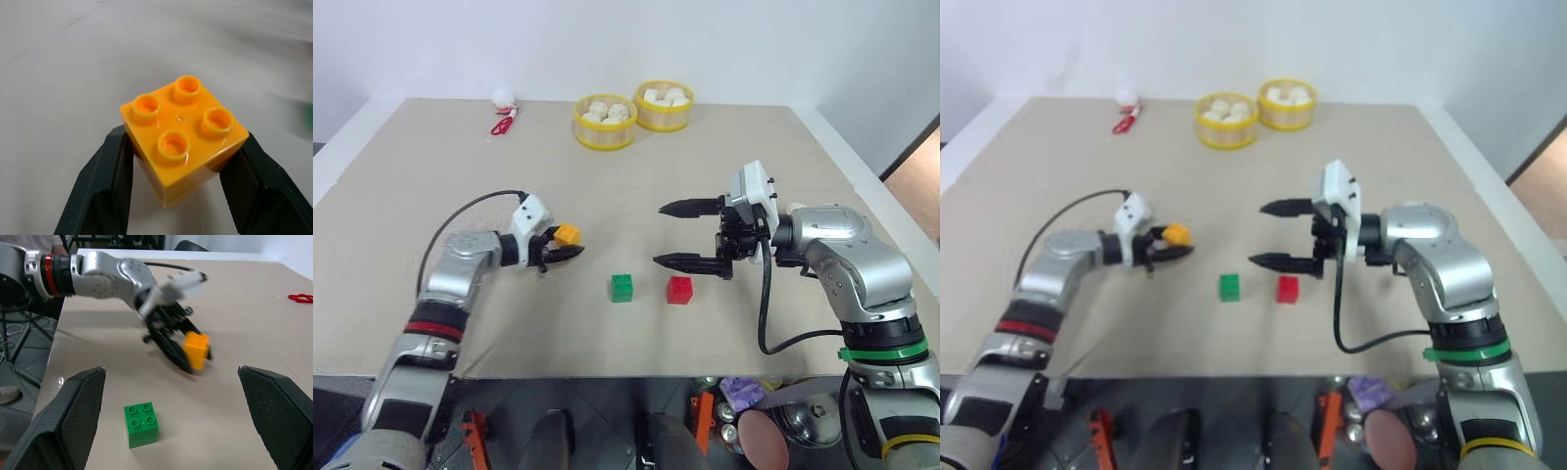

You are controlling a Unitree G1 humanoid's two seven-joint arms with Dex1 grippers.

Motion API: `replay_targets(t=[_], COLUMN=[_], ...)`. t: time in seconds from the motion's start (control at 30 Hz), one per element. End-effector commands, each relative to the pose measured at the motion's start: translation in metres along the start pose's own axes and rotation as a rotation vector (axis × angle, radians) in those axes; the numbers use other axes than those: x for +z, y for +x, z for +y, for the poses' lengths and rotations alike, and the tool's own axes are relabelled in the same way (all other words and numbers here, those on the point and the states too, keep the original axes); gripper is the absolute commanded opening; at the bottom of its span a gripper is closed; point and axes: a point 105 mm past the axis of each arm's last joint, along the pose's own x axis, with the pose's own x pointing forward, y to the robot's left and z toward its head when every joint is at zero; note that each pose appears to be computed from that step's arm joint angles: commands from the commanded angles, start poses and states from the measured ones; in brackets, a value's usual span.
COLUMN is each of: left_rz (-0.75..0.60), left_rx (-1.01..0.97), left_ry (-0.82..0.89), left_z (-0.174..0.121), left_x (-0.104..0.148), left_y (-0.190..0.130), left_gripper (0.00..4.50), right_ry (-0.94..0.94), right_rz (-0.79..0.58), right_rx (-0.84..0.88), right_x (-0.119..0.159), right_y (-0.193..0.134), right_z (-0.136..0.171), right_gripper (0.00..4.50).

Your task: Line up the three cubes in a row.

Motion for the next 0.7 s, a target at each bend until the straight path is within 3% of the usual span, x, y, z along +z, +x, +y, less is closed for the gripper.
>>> replay_targets(t=[0.03, 0.23, 0.43, 0.7], left_rz=[-0.065, -0.037, -0.004, 0.006], left_rx=[-0.134, -0.315, -0.456, -0.536], left_ry=[0.048, 0.092, 0.193, 0.281], left_z=[-0.014, -0.033, -0.049, -0.051], left_x=[0.014, 0.005, -0.007, -0.009], left_y=[-0.013, -0.024, -0.016, 0.002], left_gripper=[1.9, 1.9, 1.9, 1.9], right_ry=[-0.054, -0.043, -0.036, -0.035], right_rz=[-0.007, -0.001, 0.035, 0.038], right_rx=[0.003, 0.026, 0.098, 0.062], right_x=[0.012, 0.014, 0.008, 0.008], right_y=[-0.004, -0.008, -0.013, -0.015], right_z=[0.003, 0.009, 0.026, 0.026], right_gripper=[4.5, 4.5, 4.5, 4.5])
